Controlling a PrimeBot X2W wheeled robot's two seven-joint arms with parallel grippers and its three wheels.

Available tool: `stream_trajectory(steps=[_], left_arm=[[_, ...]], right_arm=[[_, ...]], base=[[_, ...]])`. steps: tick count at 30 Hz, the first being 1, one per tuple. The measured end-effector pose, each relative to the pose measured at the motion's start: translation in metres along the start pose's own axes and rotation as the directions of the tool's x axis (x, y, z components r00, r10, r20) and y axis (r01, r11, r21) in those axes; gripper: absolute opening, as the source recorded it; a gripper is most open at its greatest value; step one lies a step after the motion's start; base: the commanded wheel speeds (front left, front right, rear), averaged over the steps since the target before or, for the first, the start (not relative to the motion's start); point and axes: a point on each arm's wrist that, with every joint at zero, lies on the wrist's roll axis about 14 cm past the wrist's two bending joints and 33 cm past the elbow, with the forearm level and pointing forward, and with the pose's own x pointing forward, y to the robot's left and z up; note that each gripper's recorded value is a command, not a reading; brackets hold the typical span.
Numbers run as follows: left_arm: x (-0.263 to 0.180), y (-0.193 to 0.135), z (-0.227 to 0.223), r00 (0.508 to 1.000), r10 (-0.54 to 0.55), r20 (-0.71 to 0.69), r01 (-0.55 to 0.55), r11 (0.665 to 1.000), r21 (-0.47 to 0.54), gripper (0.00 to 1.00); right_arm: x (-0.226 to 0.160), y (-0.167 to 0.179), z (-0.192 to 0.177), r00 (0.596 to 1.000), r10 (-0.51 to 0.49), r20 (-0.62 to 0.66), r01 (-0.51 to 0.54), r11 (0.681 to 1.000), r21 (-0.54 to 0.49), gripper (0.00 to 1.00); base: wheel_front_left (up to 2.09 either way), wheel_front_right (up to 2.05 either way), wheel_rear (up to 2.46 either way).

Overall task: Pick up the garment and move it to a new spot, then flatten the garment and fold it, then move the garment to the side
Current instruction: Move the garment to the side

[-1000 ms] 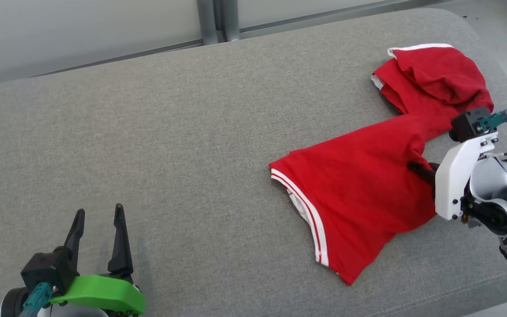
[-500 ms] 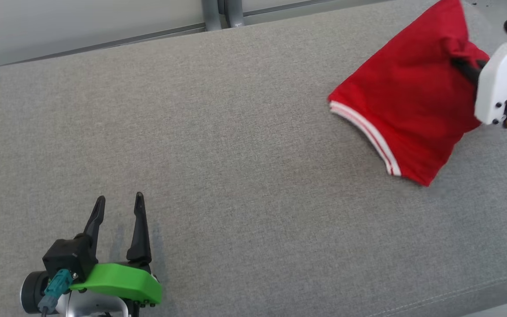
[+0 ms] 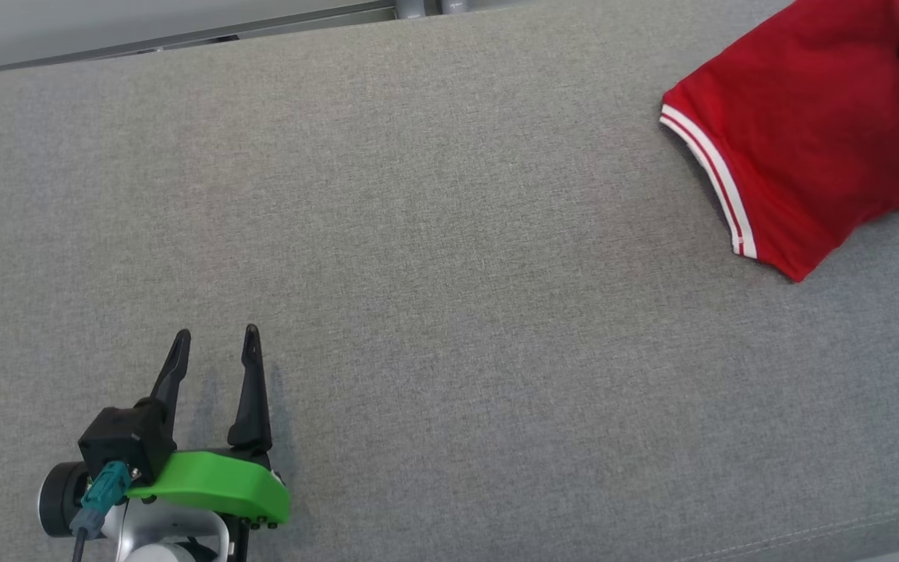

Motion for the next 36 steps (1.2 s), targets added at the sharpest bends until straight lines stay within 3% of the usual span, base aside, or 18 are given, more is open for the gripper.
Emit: stream_trajectory(steps=[5, 6, 8, 13, 24, 29, 36], left_arm=[[0.0, 0.005, -0.003, 1.0, 0.013, -0.011, -0.013, 1.0, 0.002, 1.0], [0.0, 0.006, -0.003, 1.0, 0.016, -0.014, -0.016, 1.0, 0.003, 1.0], [0.0, 0.007, -0.004, 1.0, 0.017, -0.017, -0.017, 1.0, 0.01, 1.0], [0.0, 0.005, -0.002, 1.0, 0.012, -0.015, -0.012, 1.0, 0.013, 1.0], [0.001, 0.005, 0.013, 1.0, 0.001, 0.02, -0.002, 0.999, 0.044, 1.0], [-0.003, 0.009, 0.029, 0.997, 0.009, 0.075, -0.014, 0.998, 0.058, 1.0], [-0.017, 0.022, 0.038, 0.991, 0.047, 0.126, -0.056, 0.996, 0.066, 1.0]], right_arm=[[0.003, -0.04, -0.015, 0.992, -0.116, -0.045, 0.116, 0.993, 0.0, 0.0], [0.004, -0.045, -0.016, 0.99, -0.138, -0.033, 0.138, 0.99, -0.01, 0.09], [0.005, -0.058, -0.016, 0.983, -0.181, 0.013, 0.181, 0.983, 0.006, 1.0], [0.011, -0.06, -0.054, 0.977, -0.211, -0.045, 0.212, 0.977, 0.022, 1.0], [-0.008, -0.054, -0.025, 0.947, -0.202, 0.248, 0.202, 0.979, 0.028, 1.0], [-0.037, -0.049, -0.008, 0.882, -0.185, 0.434, 0.192, 0.981, 0.027, 1.0], [-0.08, -0.031, -0.012, 0.782, -0.158, 0.603, 0.187, 0.982, 0.015, 1.0]], base=[[0.0, 0.0, 0.0], [0.0, 0.0, 0.0], [0.0, 0.0, 0.0], [0.0, 0.0, 0.0], [0.0, 0.0, 0.0], [0.0, 0.0, 0.0], [0.0, 0.0, 0.0]])
